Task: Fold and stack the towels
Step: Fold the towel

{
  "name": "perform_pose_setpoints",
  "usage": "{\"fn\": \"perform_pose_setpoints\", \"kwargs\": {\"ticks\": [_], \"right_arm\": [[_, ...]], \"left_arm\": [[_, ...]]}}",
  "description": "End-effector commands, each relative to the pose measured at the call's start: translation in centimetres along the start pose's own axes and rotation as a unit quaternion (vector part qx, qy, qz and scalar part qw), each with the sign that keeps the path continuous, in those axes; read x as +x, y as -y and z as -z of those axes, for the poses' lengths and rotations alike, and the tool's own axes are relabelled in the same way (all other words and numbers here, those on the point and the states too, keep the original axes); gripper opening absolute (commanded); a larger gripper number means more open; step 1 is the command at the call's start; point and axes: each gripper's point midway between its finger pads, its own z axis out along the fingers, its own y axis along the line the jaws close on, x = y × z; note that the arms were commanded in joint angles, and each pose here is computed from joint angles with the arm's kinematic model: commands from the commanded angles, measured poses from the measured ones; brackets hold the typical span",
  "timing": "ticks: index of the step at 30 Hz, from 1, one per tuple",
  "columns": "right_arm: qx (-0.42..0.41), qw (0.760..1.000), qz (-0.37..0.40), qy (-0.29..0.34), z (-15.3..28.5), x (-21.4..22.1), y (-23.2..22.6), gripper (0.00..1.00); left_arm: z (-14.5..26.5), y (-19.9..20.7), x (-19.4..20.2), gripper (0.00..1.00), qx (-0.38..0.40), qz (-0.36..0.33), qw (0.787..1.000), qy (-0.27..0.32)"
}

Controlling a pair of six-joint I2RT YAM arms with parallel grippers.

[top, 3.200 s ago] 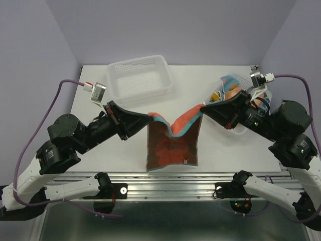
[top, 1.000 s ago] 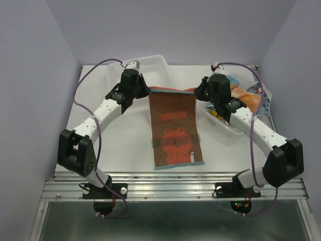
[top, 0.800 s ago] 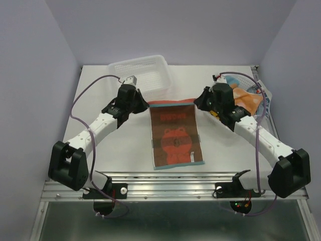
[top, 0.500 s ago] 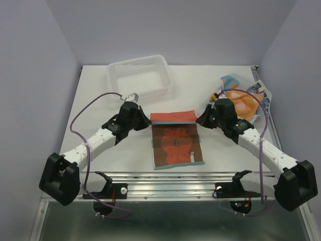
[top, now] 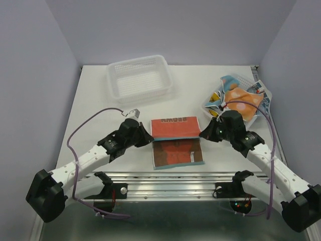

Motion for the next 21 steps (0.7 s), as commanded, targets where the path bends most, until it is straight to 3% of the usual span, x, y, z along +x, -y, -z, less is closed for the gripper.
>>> {"fn": "perform_pose_setpoints", "kwargs": {"ticks": [1,9,16,21], "right_arm": [[0.007,0.999,0.001,-0.047,0.9,2.9,1.3,0.01],[0.019,0.997,-0.009,-0.072,2.0,5.3,2.6,0.01],[0.002,0.990,-0.045,-0.130,1.2,9.0,3.3,0.01],[0.067,0.984,-0.077,-0.149,0.8,11.0,6.1,0.01]], "left_arm": [[0.9,-1.0,1.6,0.00,-0.006,-0.001,1.000,-0.017],[1.6,-0.7,4.5,0.00,0.016,-0.019,0.998,-0.065],[1.1,-2.5,6.5,0.00,-0.022,-0.032,0.994,-0.106],[1.1,-3.6,8.8,0.00,-0.034,-0.033,0.987,-0.151]]}}
